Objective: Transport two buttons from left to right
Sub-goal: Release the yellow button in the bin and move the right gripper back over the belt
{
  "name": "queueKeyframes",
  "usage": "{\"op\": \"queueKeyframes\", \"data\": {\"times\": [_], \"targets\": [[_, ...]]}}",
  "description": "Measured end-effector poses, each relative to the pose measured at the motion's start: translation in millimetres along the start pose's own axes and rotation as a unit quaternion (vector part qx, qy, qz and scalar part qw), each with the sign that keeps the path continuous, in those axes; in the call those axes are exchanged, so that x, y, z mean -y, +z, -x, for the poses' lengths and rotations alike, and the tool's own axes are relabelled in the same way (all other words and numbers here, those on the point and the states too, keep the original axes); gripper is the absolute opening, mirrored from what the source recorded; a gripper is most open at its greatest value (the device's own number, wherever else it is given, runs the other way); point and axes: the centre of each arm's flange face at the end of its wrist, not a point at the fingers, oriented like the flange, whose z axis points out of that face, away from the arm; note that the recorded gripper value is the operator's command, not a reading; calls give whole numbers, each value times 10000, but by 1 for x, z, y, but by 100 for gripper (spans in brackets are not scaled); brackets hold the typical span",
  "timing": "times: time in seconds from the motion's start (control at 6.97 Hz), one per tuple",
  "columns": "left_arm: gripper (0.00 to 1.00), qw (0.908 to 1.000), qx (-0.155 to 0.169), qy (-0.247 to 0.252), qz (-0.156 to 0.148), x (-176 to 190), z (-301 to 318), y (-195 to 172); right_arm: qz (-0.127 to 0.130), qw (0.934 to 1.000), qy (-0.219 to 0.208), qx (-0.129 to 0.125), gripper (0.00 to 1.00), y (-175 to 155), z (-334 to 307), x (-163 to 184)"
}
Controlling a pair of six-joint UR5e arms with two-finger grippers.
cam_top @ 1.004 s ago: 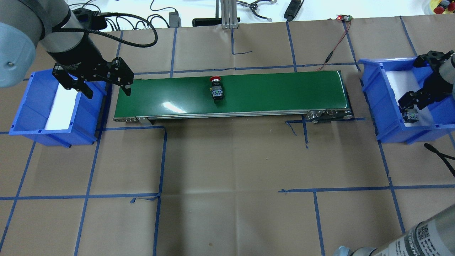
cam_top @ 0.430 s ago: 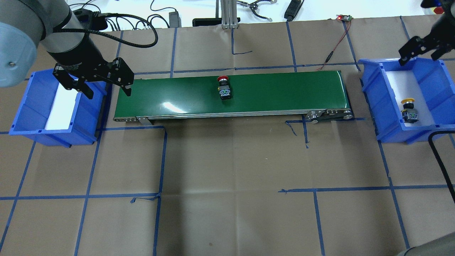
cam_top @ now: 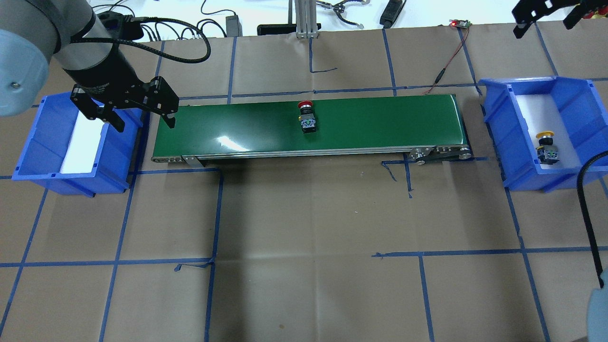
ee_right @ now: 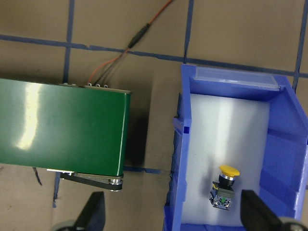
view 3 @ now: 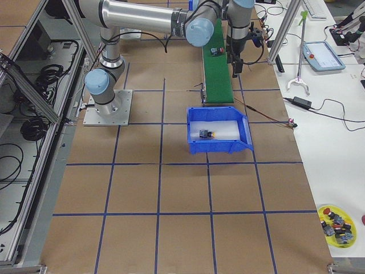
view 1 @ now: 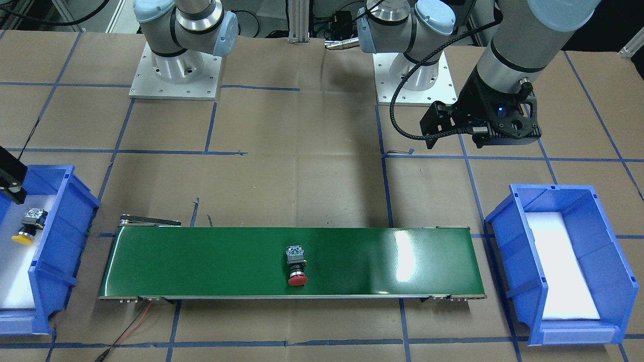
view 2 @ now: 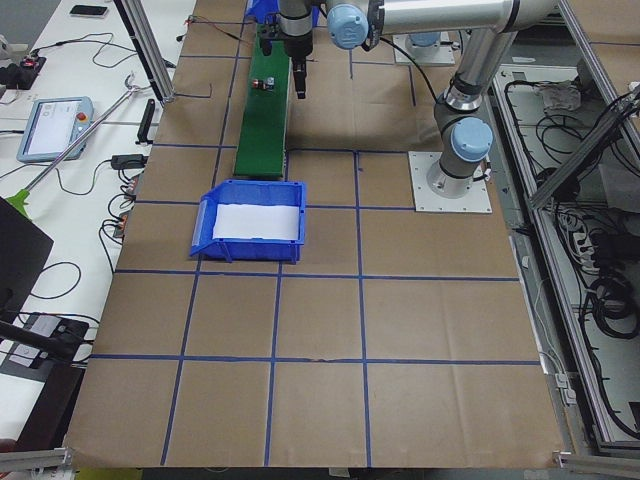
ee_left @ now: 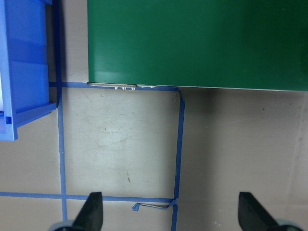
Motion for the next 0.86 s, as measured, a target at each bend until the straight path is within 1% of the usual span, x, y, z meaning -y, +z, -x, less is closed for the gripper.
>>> {"op": "queueKeyframes", "data": {"times": [0.14,0.29,0.57,0.86], "targets": [[100,10000,-4,0,1,0,0,0,-62,9999,-109,14,100,-8,27,7],[100,10000,-7,0,1,0,0,0,-127,9998,-124,57,100,-14,55,12],[100,10000,-8,-1,-3,0,0,0,-300,9995,-37,129,100,-32,123,21],[100,10000,-11,0,-9,0,0,-1,-329,9992,35,208,100,-35,177,23]]}}
